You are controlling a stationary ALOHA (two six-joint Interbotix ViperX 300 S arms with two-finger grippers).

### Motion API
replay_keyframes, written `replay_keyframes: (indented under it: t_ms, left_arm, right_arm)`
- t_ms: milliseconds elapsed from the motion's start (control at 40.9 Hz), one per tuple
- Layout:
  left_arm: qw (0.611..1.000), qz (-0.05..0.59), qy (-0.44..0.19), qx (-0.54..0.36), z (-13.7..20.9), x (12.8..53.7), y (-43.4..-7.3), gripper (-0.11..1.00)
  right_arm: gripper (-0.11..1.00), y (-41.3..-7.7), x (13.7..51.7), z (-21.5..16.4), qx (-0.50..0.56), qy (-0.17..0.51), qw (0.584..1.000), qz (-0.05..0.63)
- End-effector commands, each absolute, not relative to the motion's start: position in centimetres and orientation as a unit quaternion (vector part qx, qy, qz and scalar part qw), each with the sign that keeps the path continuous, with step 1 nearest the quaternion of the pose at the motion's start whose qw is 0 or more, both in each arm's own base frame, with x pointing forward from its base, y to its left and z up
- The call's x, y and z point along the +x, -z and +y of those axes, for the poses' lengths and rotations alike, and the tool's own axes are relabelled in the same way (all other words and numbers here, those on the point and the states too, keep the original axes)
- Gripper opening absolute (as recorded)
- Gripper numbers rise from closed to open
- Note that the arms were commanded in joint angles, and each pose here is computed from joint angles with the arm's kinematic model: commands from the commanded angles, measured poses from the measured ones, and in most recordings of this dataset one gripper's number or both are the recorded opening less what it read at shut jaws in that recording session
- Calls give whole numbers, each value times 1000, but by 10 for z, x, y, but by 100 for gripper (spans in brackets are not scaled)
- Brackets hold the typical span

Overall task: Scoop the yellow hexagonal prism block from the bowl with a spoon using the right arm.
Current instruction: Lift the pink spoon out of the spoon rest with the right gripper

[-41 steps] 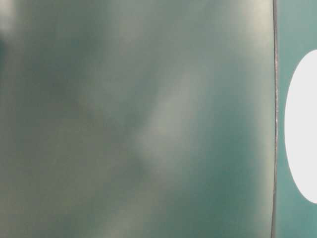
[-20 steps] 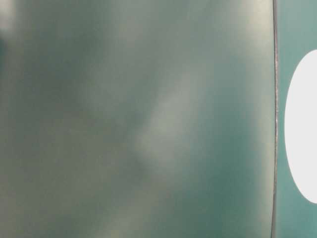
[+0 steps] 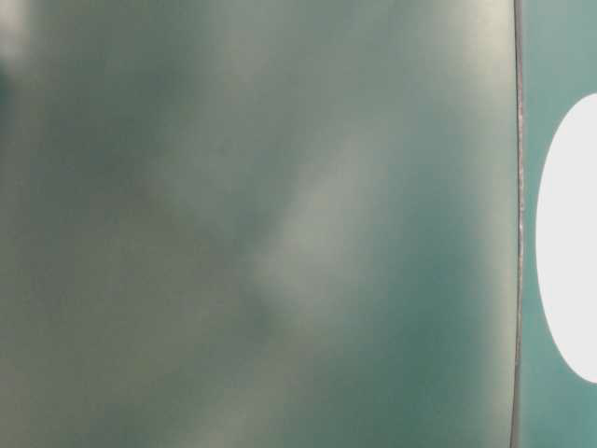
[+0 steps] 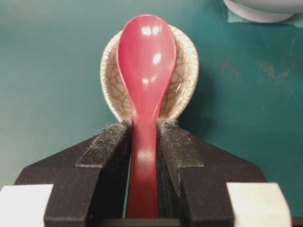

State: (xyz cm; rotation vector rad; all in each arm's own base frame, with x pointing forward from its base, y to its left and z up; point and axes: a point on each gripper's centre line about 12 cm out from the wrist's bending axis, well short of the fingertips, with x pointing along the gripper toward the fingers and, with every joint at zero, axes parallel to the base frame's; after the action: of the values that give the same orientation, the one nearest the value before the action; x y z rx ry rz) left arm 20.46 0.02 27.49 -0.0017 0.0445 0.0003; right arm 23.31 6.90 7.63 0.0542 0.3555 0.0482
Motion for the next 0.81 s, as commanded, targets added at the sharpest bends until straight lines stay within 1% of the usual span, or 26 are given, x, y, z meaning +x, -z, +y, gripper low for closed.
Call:
replay_keyframes:
  t_ms: [0,73,465,782]
  left_arm:
    - [1000,8,-1,-2,0,207,-285,16]
    - [1000,8,-1,-1,0,207,-284,16]
    - [1000,8,-1,-1,0,207,-285,16]
    - [1000,8,-1,0,0,207,-285,16]
  right_arm:
    - [27,-83,236,71,34,-25,986,161]
    - [25,-85,236,71,36,-26,986,158]
    - [25,-104,233,70,57,-31,987,144]
    - [25,-124,236,65,91,-25,984,150]
